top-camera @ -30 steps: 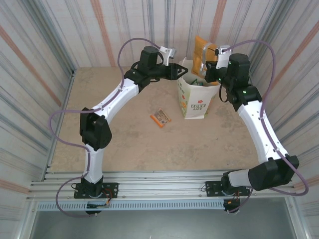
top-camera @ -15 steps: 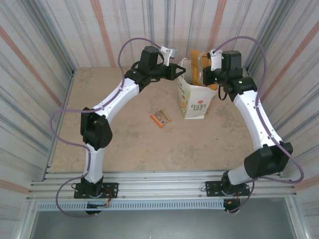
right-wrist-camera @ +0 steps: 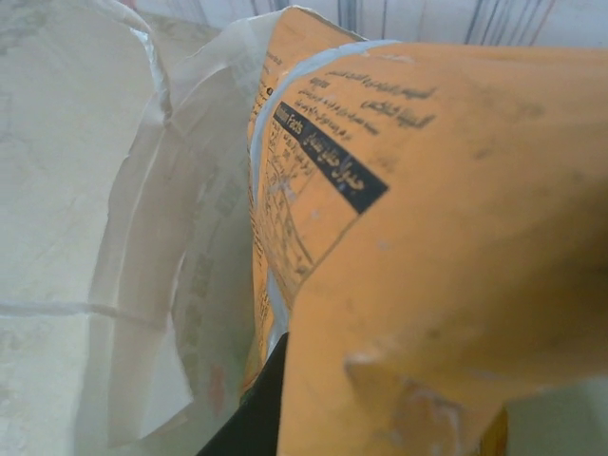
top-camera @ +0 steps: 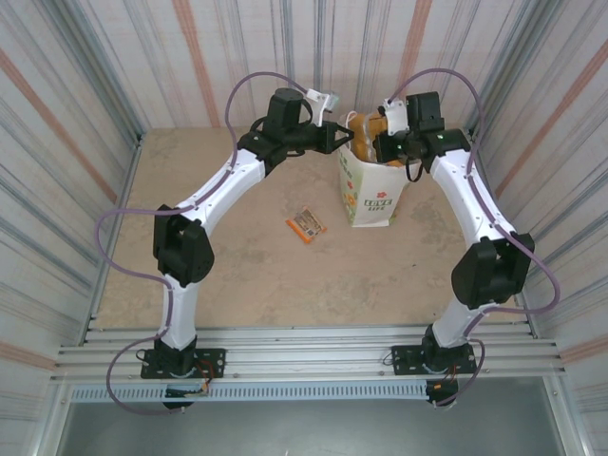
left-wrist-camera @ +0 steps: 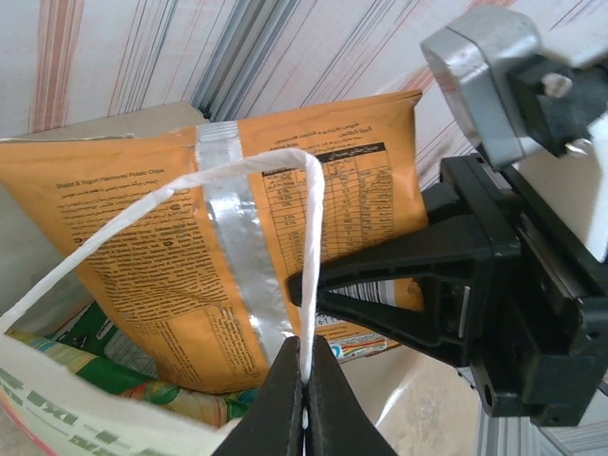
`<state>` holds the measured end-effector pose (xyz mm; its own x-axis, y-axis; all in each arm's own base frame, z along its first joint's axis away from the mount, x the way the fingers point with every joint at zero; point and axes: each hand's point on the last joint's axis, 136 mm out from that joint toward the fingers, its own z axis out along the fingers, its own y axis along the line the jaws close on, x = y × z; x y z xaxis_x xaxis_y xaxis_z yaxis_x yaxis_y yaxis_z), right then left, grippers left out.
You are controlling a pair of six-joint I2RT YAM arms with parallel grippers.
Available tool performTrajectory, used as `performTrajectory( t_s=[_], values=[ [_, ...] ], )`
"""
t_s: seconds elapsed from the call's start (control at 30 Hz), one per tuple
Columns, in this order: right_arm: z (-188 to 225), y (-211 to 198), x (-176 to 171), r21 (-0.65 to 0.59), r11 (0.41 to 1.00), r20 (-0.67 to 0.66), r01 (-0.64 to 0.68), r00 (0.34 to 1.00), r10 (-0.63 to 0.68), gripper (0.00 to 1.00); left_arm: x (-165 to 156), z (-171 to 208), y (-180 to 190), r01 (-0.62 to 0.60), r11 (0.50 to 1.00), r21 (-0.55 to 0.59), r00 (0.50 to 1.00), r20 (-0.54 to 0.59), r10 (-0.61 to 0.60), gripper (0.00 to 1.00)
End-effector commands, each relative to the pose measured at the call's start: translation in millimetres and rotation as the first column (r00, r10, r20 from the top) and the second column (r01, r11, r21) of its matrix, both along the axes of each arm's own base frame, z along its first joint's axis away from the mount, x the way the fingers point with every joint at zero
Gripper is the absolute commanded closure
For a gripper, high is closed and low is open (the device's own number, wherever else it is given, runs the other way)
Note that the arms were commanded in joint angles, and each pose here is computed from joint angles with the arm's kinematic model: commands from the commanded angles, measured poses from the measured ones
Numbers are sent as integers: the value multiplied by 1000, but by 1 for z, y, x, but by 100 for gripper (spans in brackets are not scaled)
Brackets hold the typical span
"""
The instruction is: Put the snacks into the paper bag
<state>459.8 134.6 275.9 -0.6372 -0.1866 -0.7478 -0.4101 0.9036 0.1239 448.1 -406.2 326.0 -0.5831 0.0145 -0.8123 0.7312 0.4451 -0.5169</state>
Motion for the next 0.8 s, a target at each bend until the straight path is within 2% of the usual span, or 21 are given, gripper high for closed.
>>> performTrajectory(
  t_s=[0.0,0.13,0.17,0.37,0.6,0.77],
  values=[
    [-8,5,-10,41,997,-94,-73,993,76,92,-16,24,3,34,999,-13,998,50,-34,100],
    [-25,6,-11,49,994,-194,-93,976,101,92,-17,25,3,36,999,-15,998,53,-35,100],
    [-20,6,-6,44,995,-184,-89,978,96,92,-17,25,3,36,999,-15,998,52,-35,100],
    [-33,-18,16,-58,998,-202,14,979,-25,87,-17,25,5,34,999,-9,998,56,-33,100],
    [-27,-54,33,-196,968,-139,159,972,-188,67,-17,25,8,20,1000,9,998,62,-20,100],
    [-1,-61,28,-208,960,-76,185,976,-205,51,-17,22,10,10,1000,22,998,62,-11,100]
  ],
)
